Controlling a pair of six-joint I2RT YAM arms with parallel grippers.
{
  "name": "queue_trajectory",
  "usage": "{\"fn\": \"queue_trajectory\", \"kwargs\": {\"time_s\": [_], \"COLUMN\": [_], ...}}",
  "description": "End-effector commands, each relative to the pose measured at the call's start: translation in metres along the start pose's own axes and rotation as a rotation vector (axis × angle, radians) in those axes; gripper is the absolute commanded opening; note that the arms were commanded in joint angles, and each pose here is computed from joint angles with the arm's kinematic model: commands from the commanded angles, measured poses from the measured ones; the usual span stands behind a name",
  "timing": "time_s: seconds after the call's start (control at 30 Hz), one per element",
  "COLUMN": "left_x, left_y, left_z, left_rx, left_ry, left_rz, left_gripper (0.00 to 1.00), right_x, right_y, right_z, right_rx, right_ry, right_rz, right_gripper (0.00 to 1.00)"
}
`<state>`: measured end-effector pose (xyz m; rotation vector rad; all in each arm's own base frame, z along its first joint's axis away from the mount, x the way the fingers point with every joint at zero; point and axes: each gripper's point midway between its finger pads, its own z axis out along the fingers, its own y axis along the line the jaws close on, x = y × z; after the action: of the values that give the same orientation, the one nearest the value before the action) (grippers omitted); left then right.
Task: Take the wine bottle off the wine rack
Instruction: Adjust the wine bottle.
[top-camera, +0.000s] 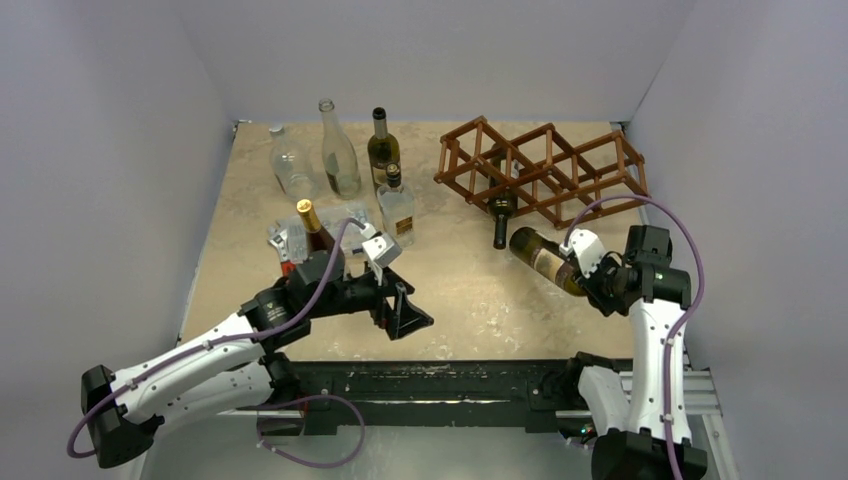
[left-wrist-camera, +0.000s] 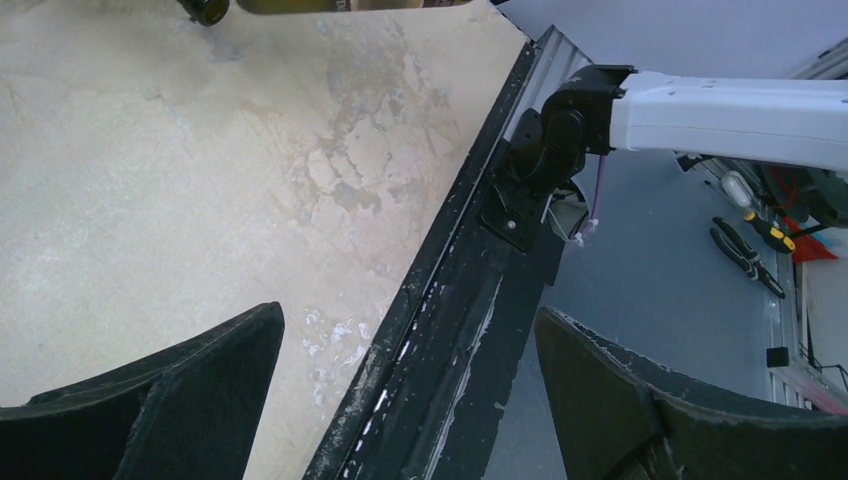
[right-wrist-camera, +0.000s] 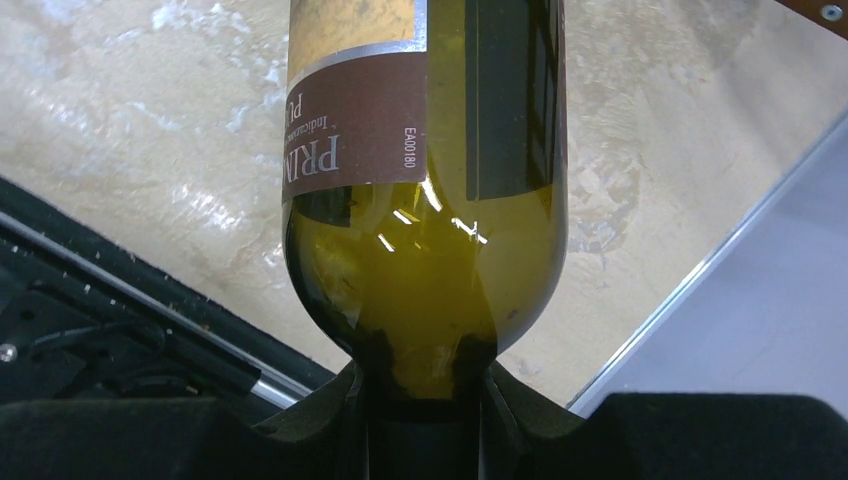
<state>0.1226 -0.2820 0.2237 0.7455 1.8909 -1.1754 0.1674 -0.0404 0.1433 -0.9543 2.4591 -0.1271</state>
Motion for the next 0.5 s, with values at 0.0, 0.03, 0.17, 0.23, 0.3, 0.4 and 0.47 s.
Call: {"fn": "queue_trajectory", "kwargs": {"time_s": [0.0, 0.03, 0.17, 0.23, 0.3, 0.4, 0.47], "left_x": [-0.029, -0.028, -0.026, -0.025, -0.022, -0.021, -0.021], "left_y": [-0.031, -0.033, -0.042, -0.046, -0.047, -0.050, -0.051], "left_z": [-0.001, -0.001, 0.005, 0.009, 0.017, 0.026, 0.034], "left_rx": [0.125, 0.134, 0.169, 0.182, 0.189, 0.206, 0.219], "left_ry": [-0.059, -0.055, -0.047, -0.036, -0.015, -0.005, -0.014], "left_rz": [0.104, 0.120, 0.173, 0.183, 0.188, 0.198, 0.204], "left_gripper": [0.96, 0.96, 0.96, 0.96, 0.96, 0.96, 0.97], "right_x": [-0.025, -0.025, -0.025, -0.026, -0.026, -0.025, -0.025], "right_y": [-0.002, -0.002, -0.002, -0.001, 0.000, 0.004, 0.006], "right_z": [-0.015, -0.016, -0.016, -0.015, -0.015, -0.014, -0.012], "right_rx": [-0.037, -0.043, -0.051, -0.054, -0.054, -0.057, -0.072], "right_ry": [-0.099, -0.103, -0.109, -0.118, -0.129, -0.142, -0.147], "right_rz": [-0.181, -0.209, -0.337, -0.417, -0.491, -0.607, -0.653], "right_gripper": [0.00, 0.00, 0.00, 0.00, 0.00, 0.00, 0.00]}}
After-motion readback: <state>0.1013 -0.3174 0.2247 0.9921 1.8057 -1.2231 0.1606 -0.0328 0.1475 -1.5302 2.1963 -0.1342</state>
